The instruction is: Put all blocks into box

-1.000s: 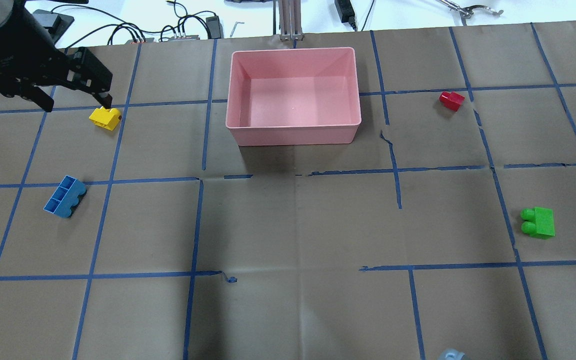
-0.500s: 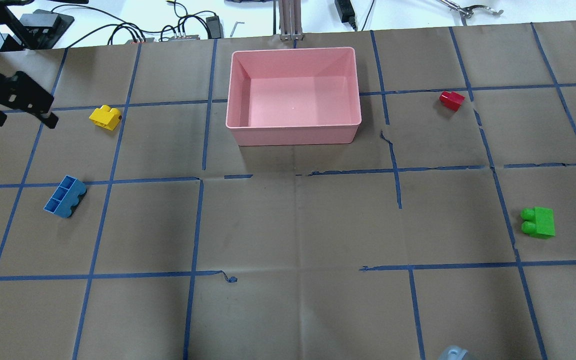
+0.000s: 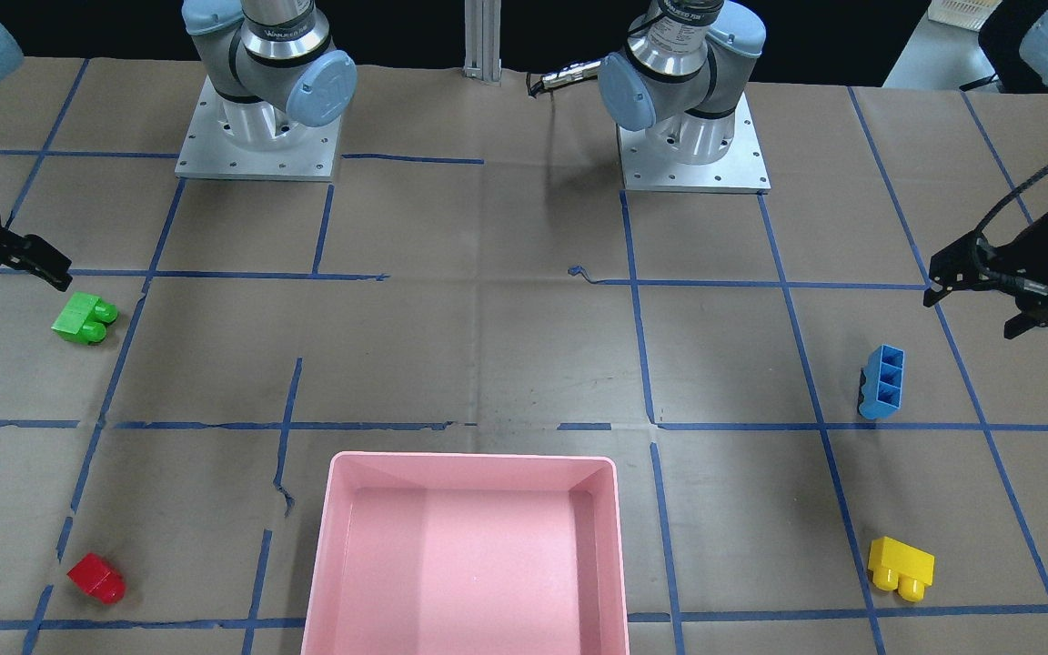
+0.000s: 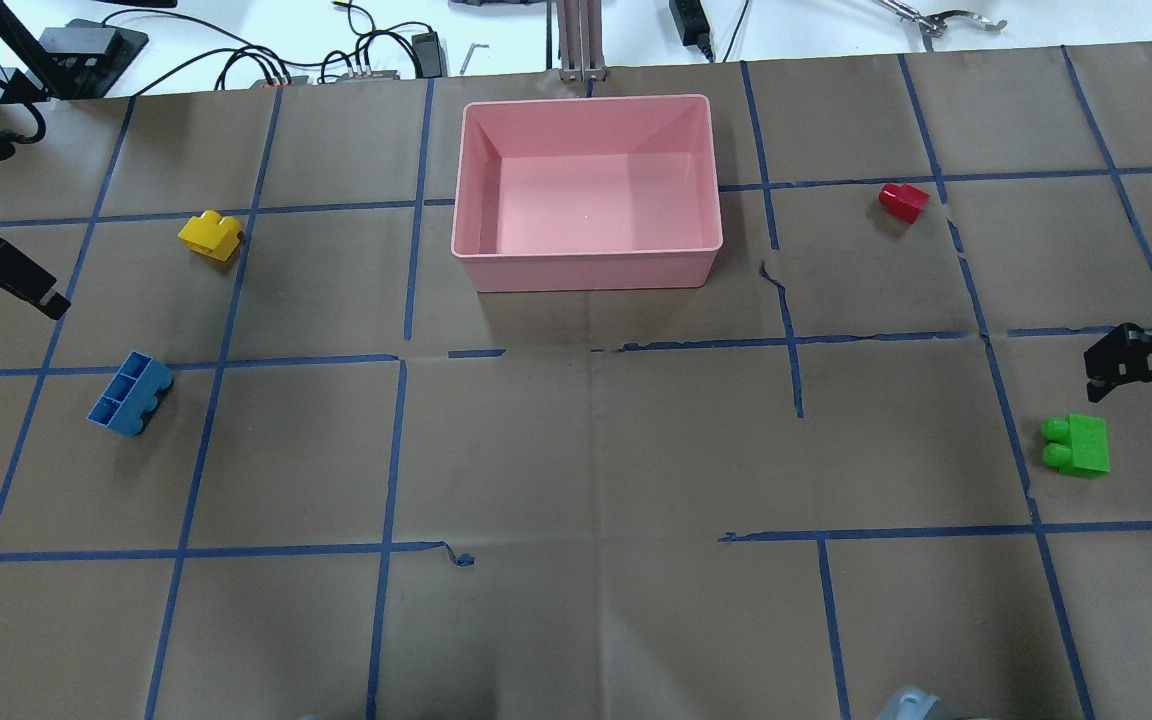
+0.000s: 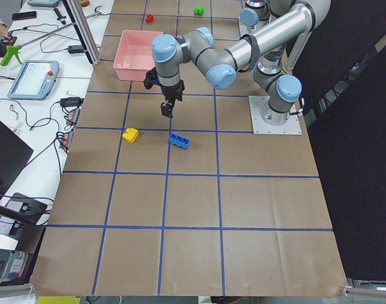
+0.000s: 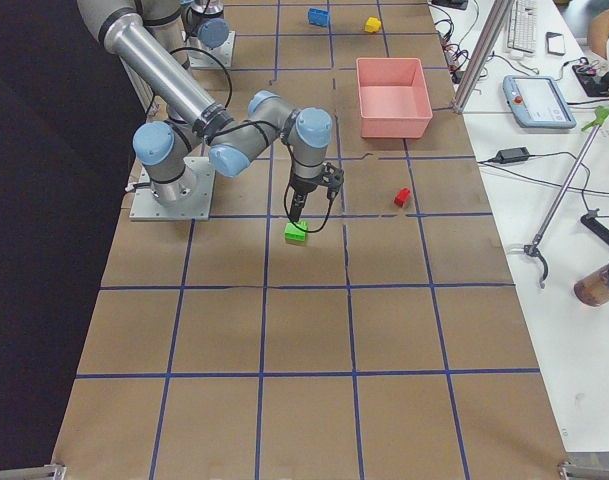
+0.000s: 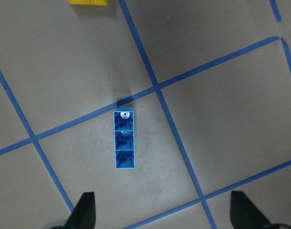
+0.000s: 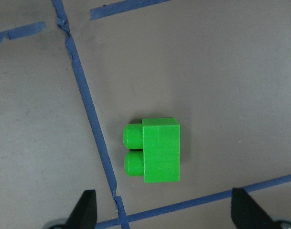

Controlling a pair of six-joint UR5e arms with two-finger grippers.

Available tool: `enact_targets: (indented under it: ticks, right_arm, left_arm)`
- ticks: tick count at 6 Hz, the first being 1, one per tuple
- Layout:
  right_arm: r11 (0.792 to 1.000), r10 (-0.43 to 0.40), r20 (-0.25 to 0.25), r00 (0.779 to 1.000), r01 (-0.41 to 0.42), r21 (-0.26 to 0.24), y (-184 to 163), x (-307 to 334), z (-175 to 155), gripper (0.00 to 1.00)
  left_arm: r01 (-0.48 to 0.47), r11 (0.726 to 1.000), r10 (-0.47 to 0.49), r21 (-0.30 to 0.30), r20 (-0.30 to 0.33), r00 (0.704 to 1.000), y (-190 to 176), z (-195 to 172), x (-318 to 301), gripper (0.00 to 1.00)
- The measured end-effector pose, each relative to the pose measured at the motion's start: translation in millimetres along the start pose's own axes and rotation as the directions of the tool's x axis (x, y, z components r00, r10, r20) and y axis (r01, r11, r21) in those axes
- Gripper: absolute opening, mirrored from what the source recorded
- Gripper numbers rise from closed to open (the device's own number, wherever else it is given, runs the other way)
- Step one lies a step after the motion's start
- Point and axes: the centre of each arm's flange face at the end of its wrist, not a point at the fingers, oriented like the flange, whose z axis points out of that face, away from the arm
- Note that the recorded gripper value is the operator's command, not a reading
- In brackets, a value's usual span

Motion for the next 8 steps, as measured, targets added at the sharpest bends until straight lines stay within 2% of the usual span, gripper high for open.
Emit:
enact_targets:
  ticks: [2, 4, 6, 7, 8]
  right_arm:
    - [0.999, -0.031, 0.002, 1.0, 0.031, 0.007, 4, -5, 41, 0.99]
    - [0.999, -0.041, 0.007, 0.999, 0.041, -0.004, -2, -3, 62, 0.99]
    - [0.999, -0.037, 0.014, 0.999, 0.037, -0.025, -5, 0, 78, 0.99]
    - [0.999, -0.034, 0.019, 0.999, 0.034, -0.037, -6, 0, 84, 0.98]
    - [0.999, -0.028, 0.023, 0.999, 0.029, -0.044, -7, 1, 88, 0.82]
  left_arm:
    - [-0.059, 0.998, 0.059, -0.003, 0.001, 0.998, -5, 64, -15, 0.99]
    - [-0.049, 0.998, 0.048, -0.039, -0.024, 0.999, 4, 113, -19, 0.99]
    - [-0.025, 0.997, 0.024, -0.078, -0.017, 1.0, 20, 155, -22, 0.97]
    - [-0.017, 0.997, 0.017, -0.077, -0.011, 1.0, 28, 173, -16, 0.77]
    - [-0.013, 0.997, 0.013, -0.071, -0.008, 1.0, 32, 182, -12, 0.34]
